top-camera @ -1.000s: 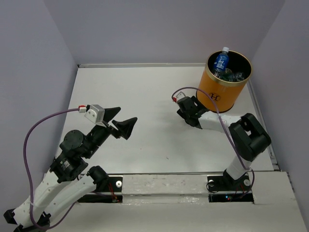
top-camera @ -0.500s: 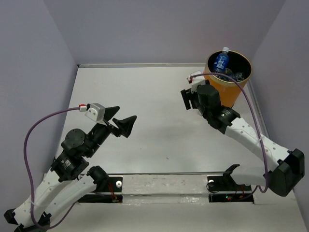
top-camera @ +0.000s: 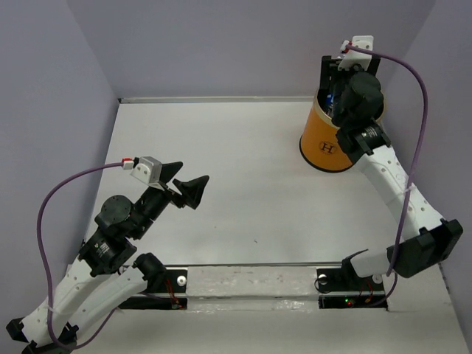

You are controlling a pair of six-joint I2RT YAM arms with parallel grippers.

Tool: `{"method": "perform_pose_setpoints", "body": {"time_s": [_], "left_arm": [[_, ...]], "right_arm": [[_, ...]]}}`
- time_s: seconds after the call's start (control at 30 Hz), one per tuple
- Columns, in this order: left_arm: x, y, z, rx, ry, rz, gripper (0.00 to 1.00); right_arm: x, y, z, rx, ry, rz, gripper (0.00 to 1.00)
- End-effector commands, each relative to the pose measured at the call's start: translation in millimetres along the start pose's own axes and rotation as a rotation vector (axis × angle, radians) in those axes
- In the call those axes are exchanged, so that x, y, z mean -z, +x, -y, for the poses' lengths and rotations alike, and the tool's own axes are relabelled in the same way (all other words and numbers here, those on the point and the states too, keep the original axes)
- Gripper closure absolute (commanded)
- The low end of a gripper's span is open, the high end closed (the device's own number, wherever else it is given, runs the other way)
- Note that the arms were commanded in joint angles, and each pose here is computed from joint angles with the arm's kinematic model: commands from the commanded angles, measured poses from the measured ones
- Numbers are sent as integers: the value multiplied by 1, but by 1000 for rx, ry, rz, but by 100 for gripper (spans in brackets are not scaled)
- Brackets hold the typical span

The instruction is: Put the plastic bottles in the bin

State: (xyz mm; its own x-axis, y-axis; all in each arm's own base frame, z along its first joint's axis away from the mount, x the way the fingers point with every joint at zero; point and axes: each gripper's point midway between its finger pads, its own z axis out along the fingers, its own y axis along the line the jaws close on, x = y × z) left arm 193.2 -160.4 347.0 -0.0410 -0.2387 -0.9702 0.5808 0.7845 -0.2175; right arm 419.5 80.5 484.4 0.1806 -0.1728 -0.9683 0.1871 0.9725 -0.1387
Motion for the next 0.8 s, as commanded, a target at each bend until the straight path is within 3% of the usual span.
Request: {"method": "perform_pose_setpoints", "body": {"time_s": [0.0, 0.23, 0.33, 0.37, 0.43, 0.67, 0.77], "left_arm": [[-4, -3, -2, -6, -10, 18, 1], [-5, -2, -13, 2, -72, 19, 1], [-6, -1, -16, 3, -92, 20, 1], [-7, 0, -17, 3, -96, 16, 1], [-8, 2, -19, 0, -105, 9, 1], [-11, 7, -30, -2, -164, 5, 1], [-12, 7, -33, -3, -183, 12, 1]], "right_arm": [[-38, 31, 55, -61, 221, -31, 58], [-50, 100, 91, -139, 339, -96, 57], [-48, 109, 97, -165, 348, -105, 35], [-47, 112, 97, -165, 351, -110, 13], [-44, 111, 101, -166, 365, -109, 1], [-26, 60, 108, -228, 320, -33, 0], [-11, 29, 98, -285, 199, -2, 0]]}}
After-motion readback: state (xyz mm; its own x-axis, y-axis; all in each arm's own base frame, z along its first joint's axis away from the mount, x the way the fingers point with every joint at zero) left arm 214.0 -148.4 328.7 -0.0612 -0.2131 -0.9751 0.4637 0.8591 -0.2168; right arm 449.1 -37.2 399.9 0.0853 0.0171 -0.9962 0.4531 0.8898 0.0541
